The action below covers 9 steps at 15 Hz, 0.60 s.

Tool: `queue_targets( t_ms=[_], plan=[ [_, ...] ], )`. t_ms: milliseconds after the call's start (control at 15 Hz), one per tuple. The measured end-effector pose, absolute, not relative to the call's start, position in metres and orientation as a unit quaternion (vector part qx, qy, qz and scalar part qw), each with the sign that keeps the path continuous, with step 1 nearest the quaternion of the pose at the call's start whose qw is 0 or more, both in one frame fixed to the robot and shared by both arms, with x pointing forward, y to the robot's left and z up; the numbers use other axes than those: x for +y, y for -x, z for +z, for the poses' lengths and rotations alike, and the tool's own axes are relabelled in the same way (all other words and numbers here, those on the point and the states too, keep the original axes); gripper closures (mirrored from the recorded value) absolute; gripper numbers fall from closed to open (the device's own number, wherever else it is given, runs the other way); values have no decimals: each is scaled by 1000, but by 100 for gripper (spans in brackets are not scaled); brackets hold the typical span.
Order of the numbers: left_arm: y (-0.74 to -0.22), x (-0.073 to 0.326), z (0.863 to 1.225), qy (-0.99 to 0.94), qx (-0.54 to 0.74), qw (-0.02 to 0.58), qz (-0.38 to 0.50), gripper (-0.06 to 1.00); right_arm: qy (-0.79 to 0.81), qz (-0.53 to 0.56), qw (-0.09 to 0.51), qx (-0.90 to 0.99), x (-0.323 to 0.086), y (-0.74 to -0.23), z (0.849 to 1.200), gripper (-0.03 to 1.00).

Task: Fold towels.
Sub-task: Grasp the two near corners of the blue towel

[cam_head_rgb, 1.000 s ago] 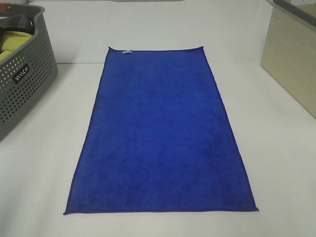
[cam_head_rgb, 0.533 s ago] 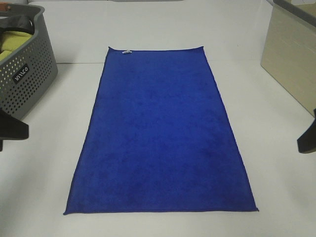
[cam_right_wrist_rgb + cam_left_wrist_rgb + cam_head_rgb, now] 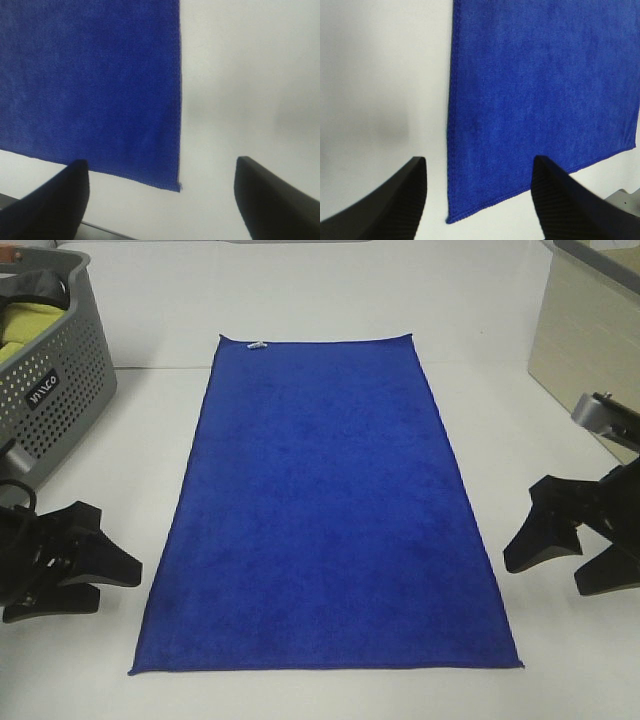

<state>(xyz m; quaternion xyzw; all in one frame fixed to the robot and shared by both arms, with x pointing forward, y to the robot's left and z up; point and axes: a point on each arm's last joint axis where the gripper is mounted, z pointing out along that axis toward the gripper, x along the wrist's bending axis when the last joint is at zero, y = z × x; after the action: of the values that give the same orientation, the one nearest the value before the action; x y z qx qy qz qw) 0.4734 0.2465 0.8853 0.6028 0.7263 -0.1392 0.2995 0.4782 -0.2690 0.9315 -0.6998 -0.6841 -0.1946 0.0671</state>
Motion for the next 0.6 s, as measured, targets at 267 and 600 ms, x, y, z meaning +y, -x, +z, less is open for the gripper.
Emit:
queue_targets(
  t_ms=[267, 600],
  plan=[
    [-475, 242, 868, -611, 713, 303, -165, 36, 706, -179, 93, -679, -268, -486, 903, 22],
    [-470, 222, 853, -634, 694, 287, -183, 36, 718, -162, 107, -668, -269, -490, 882, 23]
  ],
)
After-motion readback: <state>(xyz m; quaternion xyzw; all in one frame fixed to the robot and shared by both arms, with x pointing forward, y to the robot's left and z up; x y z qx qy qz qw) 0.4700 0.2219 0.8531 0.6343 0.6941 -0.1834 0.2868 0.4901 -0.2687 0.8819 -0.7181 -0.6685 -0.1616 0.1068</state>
